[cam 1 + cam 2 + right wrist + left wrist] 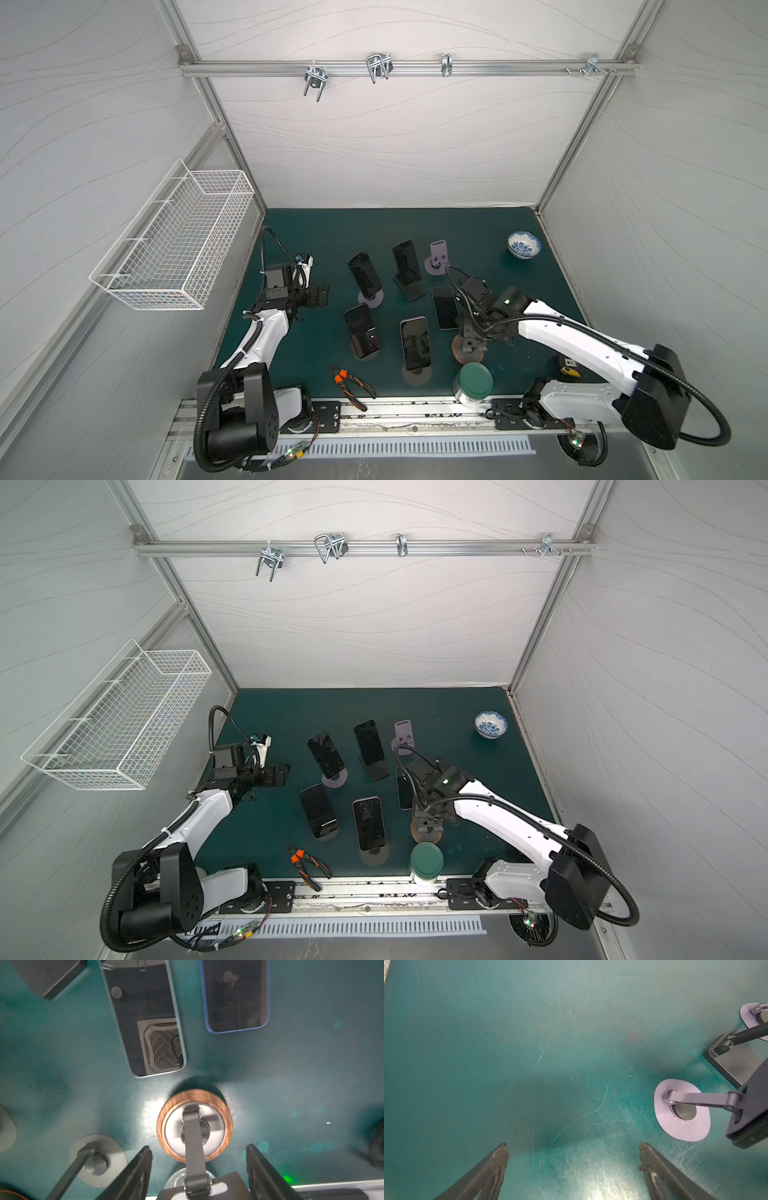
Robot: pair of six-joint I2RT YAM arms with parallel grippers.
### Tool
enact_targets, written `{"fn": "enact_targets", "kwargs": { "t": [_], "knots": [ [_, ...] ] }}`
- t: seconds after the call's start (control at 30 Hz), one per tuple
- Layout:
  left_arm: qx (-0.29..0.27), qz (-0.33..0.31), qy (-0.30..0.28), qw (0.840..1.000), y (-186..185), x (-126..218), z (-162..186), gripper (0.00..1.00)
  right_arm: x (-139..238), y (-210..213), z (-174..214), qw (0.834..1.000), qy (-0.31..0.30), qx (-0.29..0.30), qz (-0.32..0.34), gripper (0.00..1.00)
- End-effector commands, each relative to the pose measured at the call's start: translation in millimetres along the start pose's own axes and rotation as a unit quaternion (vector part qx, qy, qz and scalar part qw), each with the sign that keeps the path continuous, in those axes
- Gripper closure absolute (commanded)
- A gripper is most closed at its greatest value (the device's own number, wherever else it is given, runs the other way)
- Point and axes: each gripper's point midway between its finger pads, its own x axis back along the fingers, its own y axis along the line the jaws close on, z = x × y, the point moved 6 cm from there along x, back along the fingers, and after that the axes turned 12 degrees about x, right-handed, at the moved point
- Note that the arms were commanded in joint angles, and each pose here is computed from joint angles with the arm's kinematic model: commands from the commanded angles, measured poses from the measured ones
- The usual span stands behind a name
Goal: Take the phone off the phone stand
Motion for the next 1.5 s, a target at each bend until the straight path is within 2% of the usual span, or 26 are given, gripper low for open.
{"fn": "enact_targets", "kwargs": {
  "t": [0.0, 0.17, 0.33, 0.5, 0.93, 1.07, 1.2, 1.47],
  "knots": [
    [-0.013, -0.005, -0.023, 1.000, 0.5, 4.9, -17.1, 0.01, 7.8, -21.7, 3.9, 1.000, 0.006, 0.007, 0.005, 0.39],
    [-0.013, -0.006, -0.025, 1.000, 0.4, 5.5, -17.0, 0.01, 15.8, -50.9, -3.7, 1.000, -0.014, -0.010, 0.003, 0.39],
    [-0.011, -0.007, -0.018, 1.000, 1.5, 3.1, -17.6, 0.01, 21.6, -63.3, -26.9, 0.998, -0.046, -0.031, -0.031, 0.41],
    [-0.013, -0.006, -0.024, 1.000, 0.7, 5.0, -16.8, 0.01, 26.9, -61.7, -68.5, 0.995, -0.087, -0.025, -0.042, 0.44],
    [-0.021, -0.012, -0.018, 1.000, 1.5, 5.6, -14.8, 0.01, 54.8, -70.8, -192.8, 0.986, -0.168, 0.008, -0.001, 0.44],
    [-0.022, -0.005, -0.020, 1.000, -0.1, 6.7, -13.9, 0.01, 47.1, -74.4, -220.9, 0.984, -0.175, 0.019, 0.009, 0.44],
    [-0.025, 0.000, -0.017, 1.000, -1.3, 6.2, -13.7, 0.01, 28.3, -85.5, -244.1, 0.988, -0.154, 0.018, 0.026, 0.44],
    [-0.031, 0.003, -0.018, 0.999, -2.6, 6.8, -13.2, 0.01, -17.2, -94.0, -277.7, 0.993, -0.122, 0.003, 0.005, 0.44]
  ]
}}
